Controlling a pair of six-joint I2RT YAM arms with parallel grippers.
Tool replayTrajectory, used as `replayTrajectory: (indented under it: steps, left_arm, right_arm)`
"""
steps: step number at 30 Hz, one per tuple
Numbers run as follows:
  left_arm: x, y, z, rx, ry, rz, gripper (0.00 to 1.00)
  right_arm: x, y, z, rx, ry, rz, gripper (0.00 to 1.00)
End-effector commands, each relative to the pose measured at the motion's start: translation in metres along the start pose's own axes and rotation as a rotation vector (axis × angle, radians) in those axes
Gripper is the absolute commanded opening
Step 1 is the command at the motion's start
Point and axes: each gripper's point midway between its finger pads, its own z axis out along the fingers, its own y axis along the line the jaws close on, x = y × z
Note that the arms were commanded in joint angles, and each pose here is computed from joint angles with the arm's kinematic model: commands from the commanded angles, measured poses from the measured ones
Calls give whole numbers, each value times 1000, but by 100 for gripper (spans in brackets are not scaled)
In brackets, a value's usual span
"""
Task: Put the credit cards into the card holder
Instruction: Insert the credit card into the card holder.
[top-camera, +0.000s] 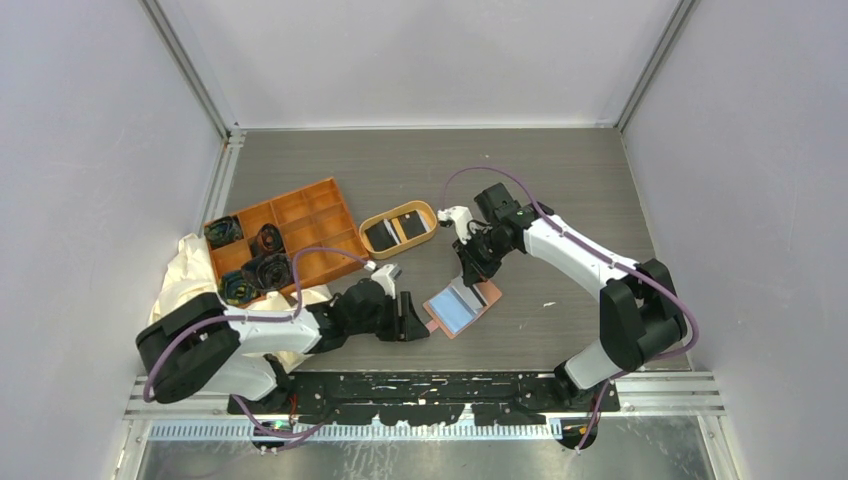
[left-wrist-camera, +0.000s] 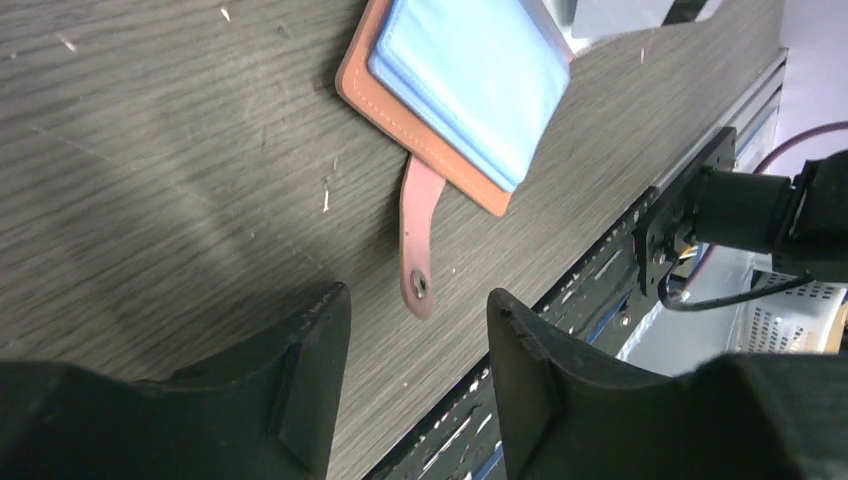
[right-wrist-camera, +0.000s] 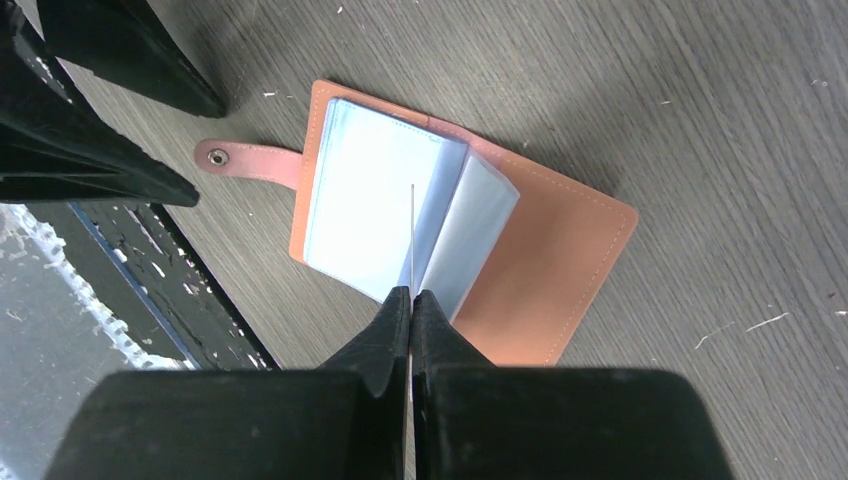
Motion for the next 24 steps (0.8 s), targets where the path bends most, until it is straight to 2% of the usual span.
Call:
replayTrajectory:
  steps: [1,3,7,9,24]
  left_arm:
    - [-11,-13,14,6,-12,-25,49]
    - [-8,-14,20,18,5,-27,39]
    - [-5,-19,29,43,33,-24,11]
    - [-4,-17,32,38,46,-13,1]
    - [-32,29,10,-155,78,73,0]
  right_arm:
    - [-17,1,-8,-18,-49,9,1]
    - [-18,0,-9,-27,-52,21,1]
    - [-17,1,-9,-47,-53,42,1]
    - [-17,0,-8,-52,-51,51,1]
    - [-11,-19,-5,-123,-59,238,1]
